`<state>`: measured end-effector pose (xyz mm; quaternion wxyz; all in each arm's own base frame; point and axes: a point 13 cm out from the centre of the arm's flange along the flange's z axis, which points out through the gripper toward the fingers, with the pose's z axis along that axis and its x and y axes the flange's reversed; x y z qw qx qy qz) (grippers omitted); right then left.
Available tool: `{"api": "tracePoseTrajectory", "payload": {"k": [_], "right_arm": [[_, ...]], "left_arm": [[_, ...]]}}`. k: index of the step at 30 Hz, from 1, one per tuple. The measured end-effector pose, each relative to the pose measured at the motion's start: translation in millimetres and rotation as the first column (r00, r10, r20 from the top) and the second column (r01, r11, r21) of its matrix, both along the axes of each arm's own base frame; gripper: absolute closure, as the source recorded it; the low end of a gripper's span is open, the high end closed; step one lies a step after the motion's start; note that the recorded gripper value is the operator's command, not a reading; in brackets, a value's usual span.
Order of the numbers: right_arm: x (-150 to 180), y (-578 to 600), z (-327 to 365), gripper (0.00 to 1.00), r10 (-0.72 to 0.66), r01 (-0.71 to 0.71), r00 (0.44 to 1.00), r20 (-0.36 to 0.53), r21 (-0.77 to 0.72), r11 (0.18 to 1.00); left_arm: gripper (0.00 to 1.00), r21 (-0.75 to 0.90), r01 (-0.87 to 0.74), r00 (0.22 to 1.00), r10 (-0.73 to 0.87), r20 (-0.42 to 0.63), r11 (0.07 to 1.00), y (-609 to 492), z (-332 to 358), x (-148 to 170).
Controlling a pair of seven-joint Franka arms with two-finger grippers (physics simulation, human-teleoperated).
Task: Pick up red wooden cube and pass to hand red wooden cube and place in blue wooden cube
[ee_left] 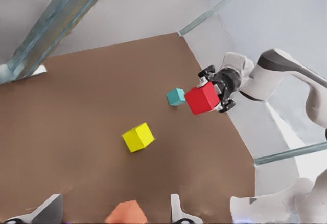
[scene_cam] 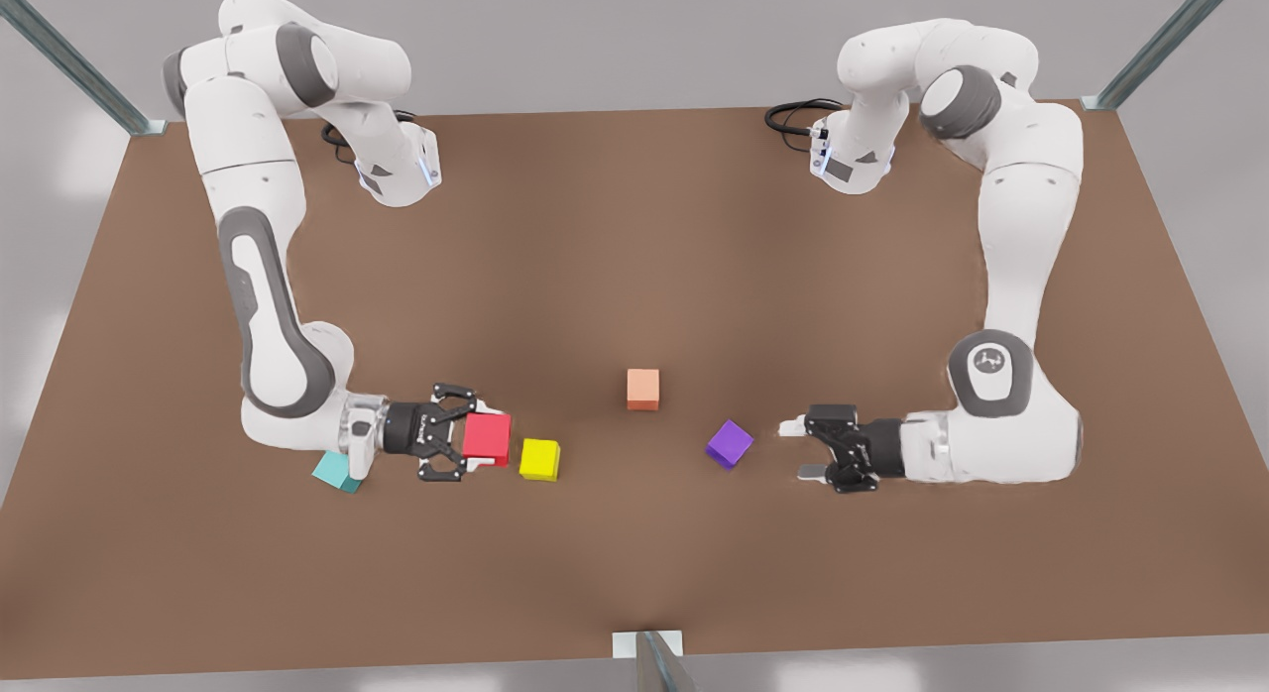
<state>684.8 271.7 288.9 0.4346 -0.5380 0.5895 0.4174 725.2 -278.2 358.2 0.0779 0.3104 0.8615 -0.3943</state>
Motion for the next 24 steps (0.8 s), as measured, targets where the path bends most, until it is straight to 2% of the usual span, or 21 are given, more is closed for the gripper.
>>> {"api": "tracePoseTrajectory", "payload": {"k": [2, 4, 6, 8, 11, 15, 24], "right_arm": [[-4, -53, -25, 0.42, 0.044, -0.046, 0.999, -0.016, -0.161, 0.986], [-10, -104, -44, 0.41, 0.070, -0.084, 0.996, -0.056, -0.312, 0.946], [-18, -154, -60, 0.41, 0.076, -0.118, 0.991, -0.110, -0.454, 0.883], [-22, -200, -67, 0.41, 0.053, -0.134, 0.986, -0.156, -0.570, 0.811], [-23, -244, -65, 0.41, 0.011, -0.153, 0.979, -0.202, -0.703, 0.695], [-9, -276, -77, 0.42, -0.097, -0.124, 0.971, -0.218, -0.808, 0.576], [11, -277, -118, 0.41, -0.331, -0.016, 0.922, -0.200, -0.875, 0.484]], "left_arm": [[0.00, 0.362, 0.027, 0.994, -0.063, 0.088, 0.932, 66, 15, -10], [0.00, 0.550, -0.003, 0.993, -0.063, 0.101, 0.835, 119, 48, -25], [0.00, 0.758, -0.021, 1.000, 0.008, 0.021, 0.652, 154, 46, -93], [0.00, 0.789, -0.039, 0.996, 0.091, -0.021, 0.613, 175, 52, -130], [0.00, 0.787, -0.052, 0.984, 0.165, -0.064, 0.615, 177, 50, -148], [0.00, 0.743, -0.010, 0.971, 0.183, -0.152, 0.669, 131, 32, -164], [0.00, 0.733, 0.003, 0.940, 0.248, -0.234, 0.680, 104, 9, -175]]}}
